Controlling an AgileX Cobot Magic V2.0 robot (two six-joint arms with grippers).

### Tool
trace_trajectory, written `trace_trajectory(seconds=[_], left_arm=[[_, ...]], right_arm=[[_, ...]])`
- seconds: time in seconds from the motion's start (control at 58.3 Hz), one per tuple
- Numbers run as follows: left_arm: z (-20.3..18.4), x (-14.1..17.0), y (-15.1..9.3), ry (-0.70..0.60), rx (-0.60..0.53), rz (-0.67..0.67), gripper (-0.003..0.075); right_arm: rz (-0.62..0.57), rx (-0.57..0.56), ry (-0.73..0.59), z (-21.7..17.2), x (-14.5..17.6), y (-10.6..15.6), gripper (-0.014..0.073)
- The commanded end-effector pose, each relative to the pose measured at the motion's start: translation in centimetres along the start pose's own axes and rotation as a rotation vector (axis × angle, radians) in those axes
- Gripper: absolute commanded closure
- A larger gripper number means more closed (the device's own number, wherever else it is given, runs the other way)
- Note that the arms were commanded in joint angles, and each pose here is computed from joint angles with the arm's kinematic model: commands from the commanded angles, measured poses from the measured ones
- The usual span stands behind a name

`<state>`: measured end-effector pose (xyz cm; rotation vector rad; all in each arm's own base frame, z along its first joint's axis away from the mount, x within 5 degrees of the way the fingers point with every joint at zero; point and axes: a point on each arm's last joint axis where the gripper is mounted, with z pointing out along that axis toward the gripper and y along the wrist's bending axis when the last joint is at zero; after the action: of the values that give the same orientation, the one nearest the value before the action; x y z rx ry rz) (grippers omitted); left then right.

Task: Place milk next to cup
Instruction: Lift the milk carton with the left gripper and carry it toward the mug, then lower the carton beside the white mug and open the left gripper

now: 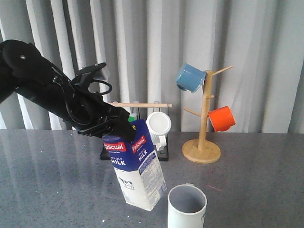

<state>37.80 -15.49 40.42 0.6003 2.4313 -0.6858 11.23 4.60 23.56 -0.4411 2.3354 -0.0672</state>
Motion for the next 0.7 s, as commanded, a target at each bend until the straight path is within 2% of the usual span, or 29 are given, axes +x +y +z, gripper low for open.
trace_trajectory(seconds=[0.0, 0.412, 0.549, 0.686], left_arm=[[-1.5, -0.5, -1.4, -0.056, 0.015, 0.014, 0.0722], [0.7, -0.5, -0.5, -0.013, 0.025, -0.006, 0.0692], [0.7, -0.5, -0.5, -0.013, 0.025, -0.006, 0.0629], [0.7, -0.5, -0.5, -0.013, 0.025, -0.006, 0.0507]], right_arm=[[-0.024, -0.002, -0.072, -0.5, -1.1, -0.1, 0.0603], [-0.024, -0.004, -0.074, -0.5, -1.1, -0.1, 0.0603], [-0.024, -0.004, -0.074, -0.5, -1.1, -0.1, 0.0603], [-0.024, -0.003, -0.073, -0.5, -1.1, -0.1, 0.0603]])
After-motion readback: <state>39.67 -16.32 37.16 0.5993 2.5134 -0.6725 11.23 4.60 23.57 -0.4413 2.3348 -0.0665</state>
